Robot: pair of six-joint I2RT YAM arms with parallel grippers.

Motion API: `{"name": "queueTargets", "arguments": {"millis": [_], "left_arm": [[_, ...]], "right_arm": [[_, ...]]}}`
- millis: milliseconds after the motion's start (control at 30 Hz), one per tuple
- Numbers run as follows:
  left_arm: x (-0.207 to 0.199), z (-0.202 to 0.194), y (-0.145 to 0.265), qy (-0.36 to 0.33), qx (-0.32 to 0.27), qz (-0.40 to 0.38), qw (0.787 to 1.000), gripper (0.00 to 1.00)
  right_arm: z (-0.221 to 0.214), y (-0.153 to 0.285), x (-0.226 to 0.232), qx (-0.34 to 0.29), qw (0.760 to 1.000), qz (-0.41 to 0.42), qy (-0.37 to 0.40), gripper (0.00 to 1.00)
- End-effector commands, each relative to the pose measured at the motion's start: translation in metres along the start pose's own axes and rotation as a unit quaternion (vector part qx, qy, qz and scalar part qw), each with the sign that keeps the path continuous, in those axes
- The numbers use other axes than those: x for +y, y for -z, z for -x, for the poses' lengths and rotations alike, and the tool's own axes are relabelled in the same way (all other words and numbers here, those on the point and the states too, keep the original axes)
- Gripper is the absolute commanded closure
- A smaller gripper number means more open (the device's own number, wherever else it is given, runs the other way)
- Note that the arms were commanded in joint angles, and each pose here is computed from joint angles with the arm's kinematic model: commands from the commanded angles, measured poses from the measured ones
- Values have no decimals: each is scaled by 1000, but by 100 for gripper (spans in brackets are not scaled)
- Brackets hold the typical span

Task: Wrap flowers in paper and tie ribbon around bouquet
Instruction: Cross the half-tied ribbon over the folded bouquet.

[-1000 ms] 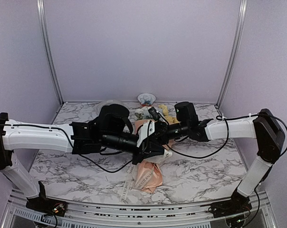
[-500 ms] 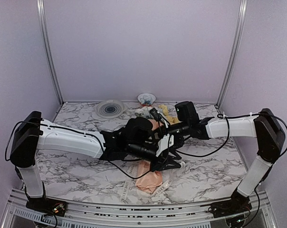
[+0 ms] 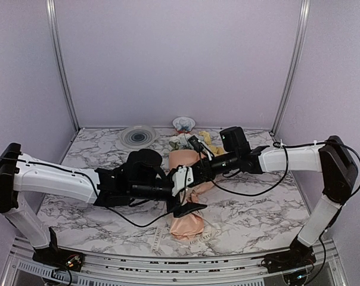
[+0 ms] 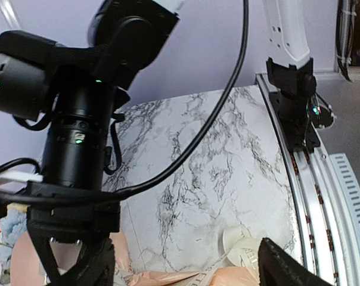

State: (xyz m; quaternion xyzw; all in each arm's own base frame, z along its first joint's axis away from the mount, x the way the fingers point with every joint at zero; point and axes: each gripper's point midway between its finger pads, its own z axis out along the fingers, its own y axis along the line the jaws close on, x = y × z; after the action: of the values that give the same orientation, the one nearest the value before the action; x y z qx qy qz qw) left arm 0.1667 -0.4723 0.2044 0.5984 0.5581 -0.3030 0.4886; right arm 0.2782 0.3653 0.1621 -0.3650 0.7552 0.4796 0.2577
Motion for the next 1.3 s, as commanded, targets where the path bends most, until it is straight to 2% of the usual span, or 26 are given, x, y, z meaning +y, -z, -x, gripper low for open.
{"name": "queueTargets", "arguments": {"millis": [0, 67, 133, 167, 233, 333, 467, 600, 667, 800, 900, 967, 1033, 1200, 1267], "left_arm": [[44, 5, 40, 49, -55, 92, 993, 29], [65, -2, 60, 100, -91, 129, 982, 48], [84, -21, 75, 147, -111, 169, 968, 54], [88, -31, 78, 160, -114, 180, 964, 53], [86, -45, 74, 163, -111, 178, 964, 39], [78, -54, 60, 177, -107, 146, 967, 27], [85, -66, 46, 194, -102, 149, 964, 26], [81, -59, 33, 200, -117, 112, 966, 31], [83, -59, 29, 206, -121, 113, 965, 41], [89, -62, 29, 212, -129, 128, 960, 78], [87, -66, 27, 216, -128, 122, 960, 100], [86, -71, 27, 219, -123, 123, 960, 100], [85, -77, 28, 222, -120, 126, 959, 100], [81, -75, 30, 218, -128, 118, 960, 100], [82, -75, 31, 217, -133, 121, 960, 100]], "right_arm": [[22, -3, 10, -18, 1000, 2, 20, 100], [25, -5, 13, -24, 1000, 0, 12, 100], [28, -8, 16, -31, 999, 1, 7, 100], [28, -9, 18, -34, 999, 2, 5, 100], [29, -14, 22, -40, 999, 1, 4, 100], [29, -22, 27, -38, 999, 5, 2, 100], [30, -27, 35, -42, 999, 14, 3, 100], [31, -31, 37, -41, 999, 15, -1, 100], [30, -32, 37, -39, 999, 18, -1, 100], [28, -34, 37, -33, 999, 17, -2, 100], [26, -31, 37, -27, 1000, 11, 1, 100], [26, -27, 35, -20, 1000, 0, 7, 82], [29, -17, 23, -18, 999, -41, 17, 72], [29, 5, 1, -9, 998, -66, 10, 76], [24, 5, 1, 14, 998, -65, 19, 70]]}}
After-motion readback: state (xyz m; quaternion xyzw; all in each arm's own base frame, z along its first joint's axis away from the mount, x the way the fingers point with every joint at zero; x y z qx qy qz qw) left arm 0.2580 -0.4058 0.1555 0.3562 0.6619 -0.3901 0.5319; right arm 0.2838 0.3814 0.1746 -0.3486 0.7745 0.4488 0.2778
